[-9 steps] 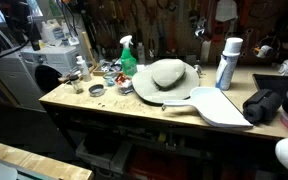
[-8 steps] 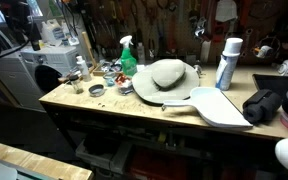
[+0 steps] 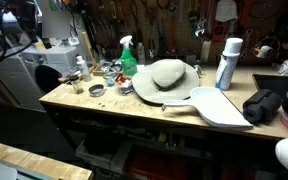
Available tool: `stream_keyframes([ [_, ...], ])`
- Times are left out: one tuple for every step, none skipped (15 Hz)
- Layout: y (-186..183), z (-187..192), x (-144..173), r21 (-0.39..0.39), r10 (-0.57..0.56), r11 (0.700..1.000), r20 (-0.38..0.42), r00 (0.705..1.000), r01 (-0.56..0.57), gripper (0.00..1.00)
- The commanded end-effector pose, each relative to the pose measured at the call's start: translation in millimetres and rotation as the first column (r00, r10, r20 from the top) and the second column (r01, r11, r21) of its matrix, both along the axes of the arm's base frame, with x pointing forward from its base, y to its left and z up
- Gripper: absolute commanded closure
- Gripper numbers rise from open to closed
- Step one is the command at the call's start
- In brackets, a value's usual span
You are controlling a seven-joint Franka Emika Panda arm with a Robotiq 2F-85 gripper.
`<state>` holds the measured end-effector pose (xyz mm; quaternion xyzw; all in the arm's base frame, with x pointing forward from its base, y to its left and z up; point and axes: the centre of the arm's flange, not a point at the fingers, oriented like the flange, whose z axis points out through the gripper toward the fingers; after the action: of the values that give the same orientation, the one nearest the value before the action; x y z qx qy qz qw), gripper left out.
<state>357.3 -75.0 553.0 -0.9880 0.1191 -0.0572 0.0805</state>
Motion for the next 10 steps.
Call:
stream_keyframes([
  [-42, -43, 41, -0.113, -0.115, 0.985, 0.131, 0.985, 0.130, 0.00],
  [-54, -51, 50, -0.142, -0.142, 0.975, 0.175, 0.974, 0.168, 0.00],
  [-66, -61, 57, -0.170, -0.164, 0.966, 0.192, 0.968, 0.197, 0.00],
  [-78, -75, 64, -0.192, -0.185, 0.956, 0.198, 0.963, 0.223, 0.00],
  [-89, -91, 69, -0.207, -0.209, 0.946, 0.194, 0.958, 0.248, 0.00],
  [-97, -108, 73, -0.219, -0.230, 0.938, 0.187, 0.955, 0.269, 0.00],
  [-104, -130, 75, -0.223, -0.259, 0.930, 0.164, 0.952, 0.292, 0.00],
  [-112, -150, 77, -0.222, -0.303, 0.918, 0.143, 0.942, 0.329, 0.00],
  [-117, -168, 76, -0.183, -0.363, 0.910, 0.087, 0.928, 0.373, 0.00],
  [-109, -136, 67, -0.194, -0.286, 0.931, 0.138, 0.948, 0.309, 0.00],
])
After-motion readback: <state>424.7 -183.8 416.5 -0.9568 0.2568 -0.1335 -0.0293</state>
